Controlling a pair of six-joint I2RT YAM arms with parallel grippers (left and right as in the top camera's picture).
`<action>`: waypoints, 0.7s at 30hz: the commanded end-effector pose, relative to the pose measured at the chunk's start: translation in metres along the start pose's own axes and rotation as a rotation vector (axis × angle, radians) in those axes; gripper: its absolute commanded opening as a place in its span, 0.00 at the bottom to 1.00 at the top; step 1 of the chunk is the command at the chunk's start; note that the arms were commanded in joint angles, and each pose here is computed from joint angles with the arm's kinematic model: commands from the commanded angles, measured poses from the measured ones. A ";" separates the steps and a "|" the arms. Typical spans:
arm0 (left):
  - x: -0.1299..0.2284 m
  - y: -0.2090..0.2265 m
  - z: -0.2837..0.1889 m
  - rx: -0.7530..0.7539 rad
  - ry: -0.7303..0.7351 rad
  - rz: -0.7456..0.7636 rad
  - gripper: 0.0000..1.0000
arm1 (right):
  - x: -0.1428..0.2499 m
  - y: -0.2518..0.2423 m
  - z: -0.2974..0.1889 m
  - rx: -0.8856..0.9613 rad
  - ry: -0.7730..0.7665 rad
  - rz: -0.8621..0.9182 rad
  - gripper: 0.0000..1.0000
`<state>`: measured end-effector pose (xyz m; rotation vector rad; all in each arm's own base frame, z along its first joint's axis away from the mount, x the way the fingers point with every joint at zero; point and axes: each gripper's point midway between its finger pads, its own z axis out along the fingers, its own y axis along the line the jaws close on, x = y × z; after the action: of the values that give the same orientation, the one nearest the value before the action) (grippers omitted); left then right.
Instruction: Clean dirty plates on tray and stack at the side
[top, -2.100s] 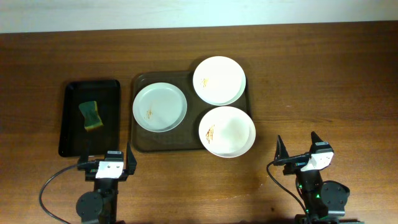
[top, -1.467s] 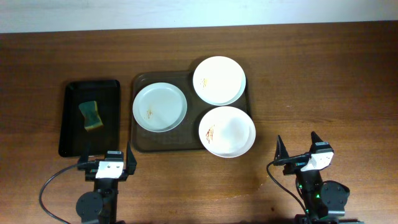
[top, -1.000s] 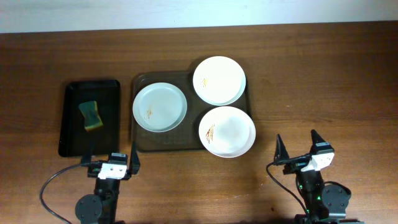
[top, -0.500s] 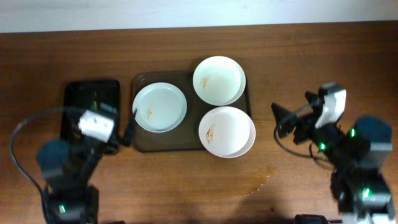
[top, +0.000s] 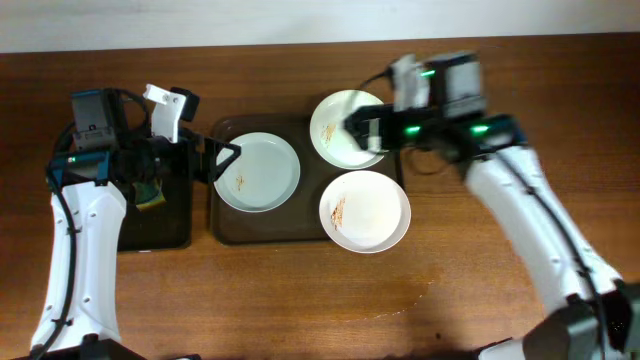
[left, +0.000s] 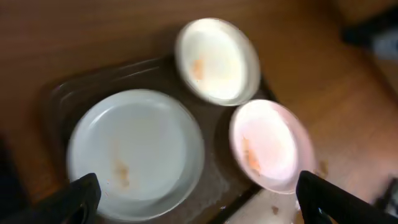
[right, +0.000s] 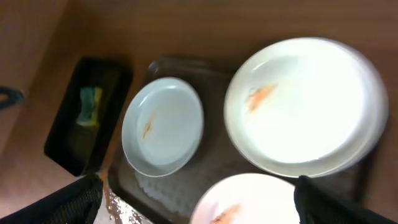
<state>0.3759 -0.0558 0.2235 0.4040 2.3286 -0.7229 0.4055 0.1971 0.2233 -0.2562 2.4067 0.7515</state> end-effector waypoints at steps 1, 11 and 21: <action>0.022 0.094 -0.033 -0.611 0.035 -0.406 0.99 | 0.008 0.019 0.041 0.162 -0.018 0.042 0.93; 0.042 0.144 -0.055 -0.941 0.035 -0.528 0.99 | 0.069 0.014 0.199 0.202 0.027 0.080 0.49; 0.062 0.158 -0.038 -0.942 0.121 -0.559 0.99 | 0.126 0.012 0.236 0.178 0.173 0.149 0.04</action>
<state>0.3819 0.0931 0.1482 -0.6137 2.5957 0.2203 0.4362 0.3249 0.0102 -0.0509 2.5770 0.5232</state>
